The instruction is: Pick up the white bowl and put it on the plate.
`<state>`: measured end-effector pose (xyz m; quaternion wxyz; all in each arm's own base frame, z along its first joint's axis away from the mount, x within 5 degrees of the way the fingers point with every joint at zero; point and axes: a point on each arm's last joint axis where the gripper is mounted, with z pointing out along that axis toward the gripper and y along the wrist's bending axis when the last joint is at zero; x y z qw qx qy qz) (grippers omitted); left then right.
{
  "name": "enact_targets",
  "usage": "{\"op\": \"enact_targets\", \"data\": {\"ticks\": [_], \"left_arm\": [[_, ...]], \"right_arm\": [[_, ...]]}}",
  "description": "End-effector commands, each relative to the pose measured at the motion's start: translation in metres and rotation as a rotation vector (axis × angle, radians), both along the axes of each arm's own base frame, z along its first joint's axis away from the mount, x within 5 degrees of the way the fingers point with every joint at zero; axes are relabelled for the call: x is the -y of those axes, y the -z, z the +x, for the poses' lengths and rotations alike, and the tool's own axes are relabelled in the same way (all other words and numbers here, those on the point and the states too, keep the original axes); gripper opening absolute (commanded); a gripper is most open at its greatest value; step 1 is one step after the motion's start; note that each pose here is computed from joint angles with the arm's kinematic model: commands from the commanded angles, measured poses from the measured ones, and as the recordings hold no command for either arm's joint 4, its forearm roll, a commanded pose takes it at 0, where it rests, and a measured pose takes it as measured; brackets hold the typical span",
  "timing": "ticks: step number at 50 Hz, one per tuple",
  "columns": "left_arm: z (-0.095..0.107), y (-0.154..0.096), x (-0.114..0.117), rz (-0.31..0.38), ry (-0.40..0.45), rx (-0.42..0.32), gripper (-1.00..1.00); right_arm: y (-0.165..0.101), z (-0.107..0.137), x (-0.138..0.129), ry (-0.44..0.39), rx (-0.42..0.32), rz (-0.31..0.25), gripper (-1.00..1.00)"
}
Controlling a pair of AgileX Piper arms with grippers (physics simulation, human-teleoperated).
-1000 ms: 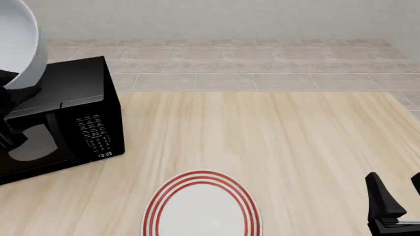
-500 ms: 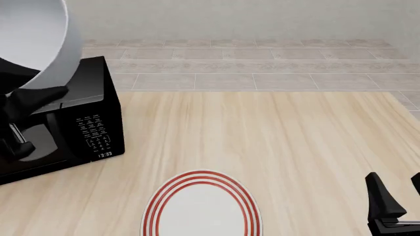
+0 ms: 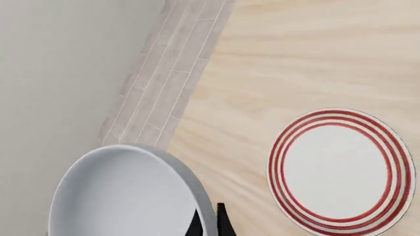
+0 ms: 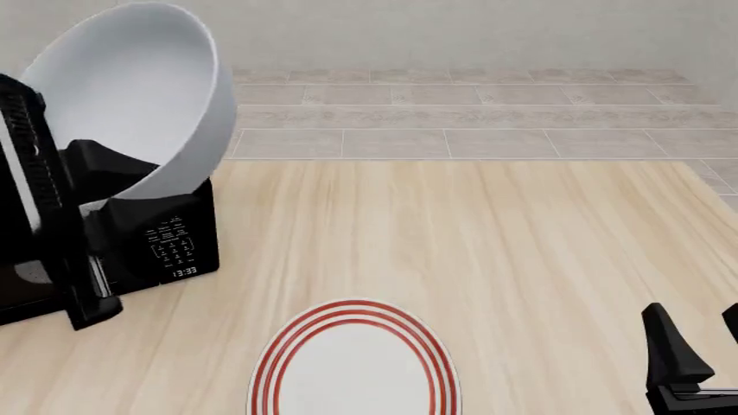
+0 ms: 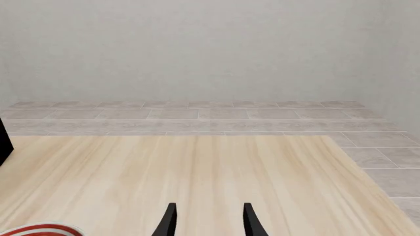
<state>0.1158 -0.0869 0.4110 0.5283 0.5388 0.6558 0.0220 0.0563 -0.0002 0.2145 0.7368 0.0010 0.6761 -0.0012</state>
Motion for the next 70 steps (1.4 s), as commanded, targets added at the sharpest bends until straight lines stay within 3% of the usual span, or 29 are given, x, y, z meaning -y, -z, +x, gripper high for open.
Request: {"op": "enact_targets", "data": {"ticks": [1, 16, 43, 70], "left_arm": [[-0.002, 0.009, 0.019, -0.009, 0.096, -0.017, -1.00], [-0.013, 0.029, 0.046, -0.012, 0.228, -0.096, -1.00], [-0.022, 0.075, 0.079, 0.070, 0.345, -0.202, -1.00], [-0.023, 0.114, 0.091, 0.110, 0.358, -0.262, -1.00]], "right_arm": [[0.000, 0.000, 0.000, -0.003, 0.000, 0.000, 1.00], [0.000, 0.000, 0.000, -0.003, 0.000, 0.000, 1.00], [0.000, 0.000, 0.000, -0.003, 0.000, 0.000, 1.00], [0.000, 0.000, 0.000, -0.003, 0.000, 0.000, 1.00]]}}
